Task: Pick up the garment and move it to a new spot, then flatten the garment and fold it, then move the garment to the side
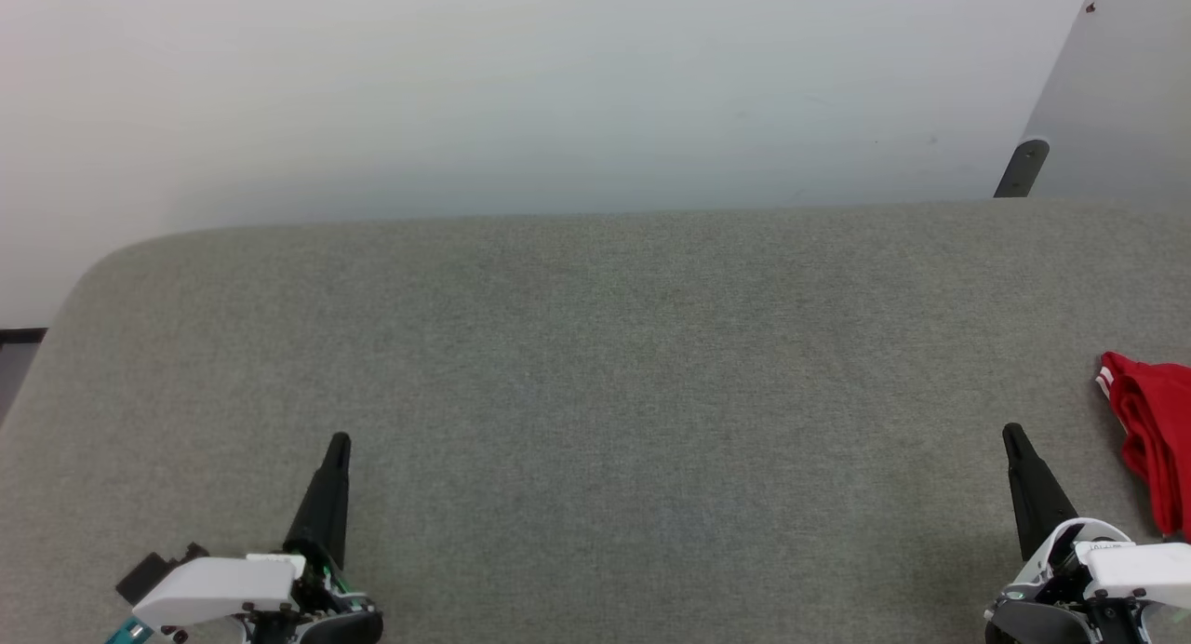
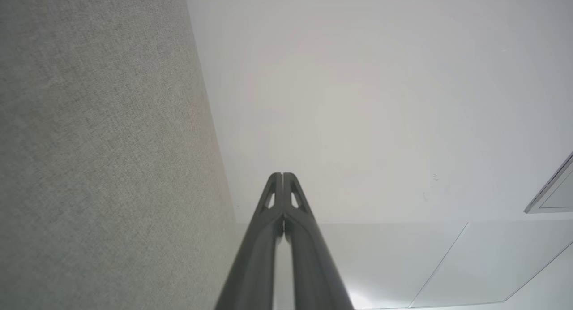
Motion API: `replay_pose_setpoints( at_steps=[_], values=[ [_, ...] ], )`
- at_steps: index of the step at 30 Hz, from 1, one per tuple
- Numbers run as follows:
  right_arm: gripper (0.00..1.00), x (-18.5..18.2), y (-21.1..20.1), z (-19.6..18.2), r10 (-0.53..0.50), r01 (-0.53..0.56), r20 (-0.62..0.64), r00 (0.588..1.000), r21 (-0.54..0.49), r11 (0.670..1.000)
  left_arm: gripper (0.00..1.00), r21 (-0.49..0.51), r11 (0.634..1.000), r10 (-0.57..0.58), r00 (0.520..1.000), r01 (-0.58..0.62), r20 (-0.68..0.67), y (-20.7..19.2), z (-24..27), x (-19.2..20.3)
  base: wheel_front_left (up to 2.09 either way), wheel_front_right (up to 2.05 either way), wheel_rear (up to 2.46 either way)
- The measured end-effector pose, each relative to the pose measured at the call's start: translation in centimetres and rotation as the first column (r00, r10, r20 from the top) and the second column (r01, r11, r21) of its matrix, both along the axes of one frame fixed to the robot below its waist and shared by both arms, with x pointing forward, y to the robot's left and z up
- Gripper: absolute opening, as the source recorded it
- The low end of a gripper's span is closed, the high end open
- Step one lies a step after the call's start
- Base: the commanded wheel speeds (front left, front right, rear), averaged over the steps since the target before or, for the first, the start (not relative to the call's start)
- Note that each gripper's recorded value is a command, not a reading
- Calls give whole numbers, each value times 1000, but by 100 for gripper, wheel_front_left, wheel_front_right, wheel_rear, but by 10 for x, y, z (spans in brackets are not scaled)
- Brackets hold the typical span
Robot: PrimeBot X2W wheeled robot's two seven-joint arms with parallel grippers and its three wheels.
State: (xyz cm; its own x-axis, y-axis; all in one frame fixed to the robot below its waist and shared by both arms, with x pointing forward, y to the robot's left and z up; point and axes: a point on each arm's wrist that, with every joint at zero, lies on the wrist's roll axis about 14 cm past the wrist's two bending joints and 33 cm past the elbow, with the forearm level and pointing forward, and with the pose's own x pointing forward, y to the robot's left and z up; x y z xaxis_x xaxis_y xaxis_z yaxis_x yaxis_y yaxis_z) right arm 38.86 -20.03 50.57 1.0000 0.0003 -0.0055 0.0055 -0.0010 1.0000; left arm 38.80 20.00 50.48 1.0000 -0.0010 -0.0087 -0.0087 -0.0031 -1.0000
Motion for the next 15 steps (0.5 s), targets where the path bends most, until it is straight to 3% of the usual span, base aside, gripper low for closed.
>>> replay_pose_setpoints(
  at_steps=[15],
  values=[
    [0,0,0,0,0,0,0,1000,0,1000,0,0,1000,0,1000,0,0,0,0,0,0,0,0]
  ],
)
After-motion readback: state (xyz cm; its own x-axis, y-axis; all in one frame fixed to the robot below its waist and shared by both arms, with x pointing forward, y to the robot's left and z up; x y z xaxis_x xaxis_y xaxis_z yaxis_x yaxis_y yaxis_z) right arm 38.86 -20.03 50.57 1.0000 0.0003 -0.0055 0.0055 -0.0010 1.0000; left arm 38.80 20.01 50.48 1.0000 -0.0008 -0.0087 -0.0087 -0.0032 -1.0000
